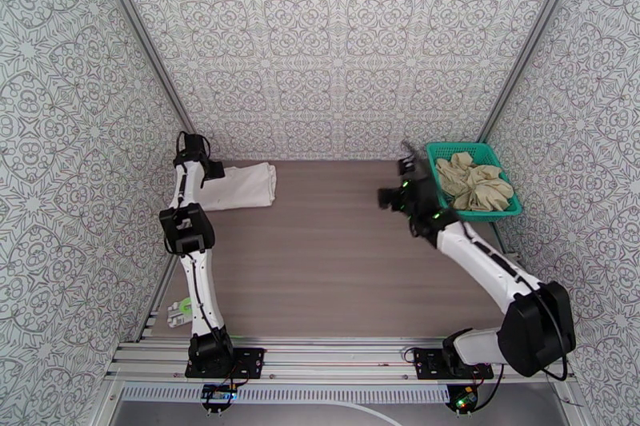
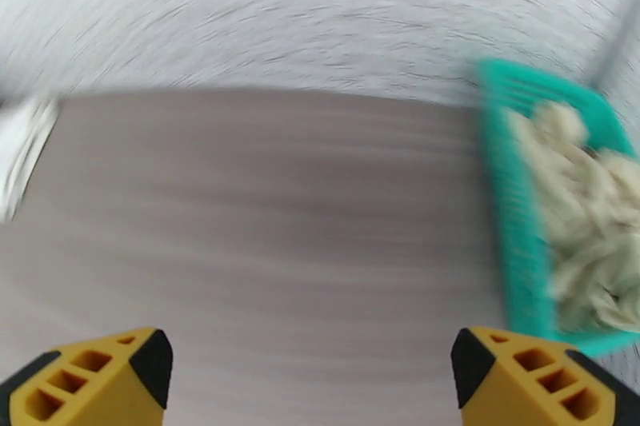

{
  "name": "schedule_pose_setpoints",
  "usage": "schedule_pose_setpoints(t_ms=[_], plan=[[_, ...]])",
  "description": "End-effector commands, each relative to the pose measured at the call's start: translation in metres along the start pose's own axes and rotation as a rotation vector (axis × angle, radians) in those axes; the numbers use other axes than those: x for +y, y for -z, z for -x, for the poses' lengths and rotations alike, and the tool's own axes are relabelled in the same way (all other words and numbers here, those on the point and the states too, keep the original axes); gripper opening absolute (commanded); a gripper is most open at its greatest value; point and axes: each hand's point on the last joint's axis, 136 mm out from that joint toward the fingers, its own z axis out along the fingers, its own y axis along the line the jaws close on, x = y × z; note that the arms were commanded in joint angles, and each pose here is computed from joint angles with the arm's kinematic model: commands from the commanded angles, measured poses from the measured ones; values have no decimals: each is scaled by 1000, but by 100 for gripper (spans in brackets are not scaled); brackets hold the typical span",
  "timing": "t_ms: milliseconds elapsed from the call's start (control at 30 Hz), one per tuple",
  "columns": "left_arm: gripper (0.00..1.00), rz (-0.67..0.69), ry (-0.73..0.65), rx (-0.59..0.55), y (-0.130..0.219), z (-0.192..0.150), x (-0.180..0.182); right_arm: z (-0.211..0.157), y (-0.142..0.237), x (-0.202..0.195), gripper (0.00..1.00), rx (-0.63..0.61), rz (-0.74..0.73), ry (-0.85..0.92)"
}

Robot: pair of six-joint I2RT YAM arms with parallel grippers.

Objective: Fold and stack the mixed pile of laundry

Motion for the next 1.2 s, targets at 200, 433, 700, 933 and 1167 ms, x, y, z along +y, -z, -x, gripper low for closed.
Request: schedule_pose_setpoints(t_ms=[200, 433, 700, 933, 1167], plan=[[93, -372, 5, -129, 169, 33, -72, -3, -44, -151, 99, 335, -340, -190], [90, -840, -18, -162, 256, -49, -194, -14, -97, -213, 99, 445, -463, -190], [89, -916, -66, 26, 253, -155, -235, -34, -127, -256, 99, 512, -592, -156], [84, -940, -29, 105, 249, -190, -232, -71, -174, -264, 98, 582, -567, -126], [70, -950, -40, 91, 265, -189, -236, -73, -188, -266, 44, 597, -544, -113]])
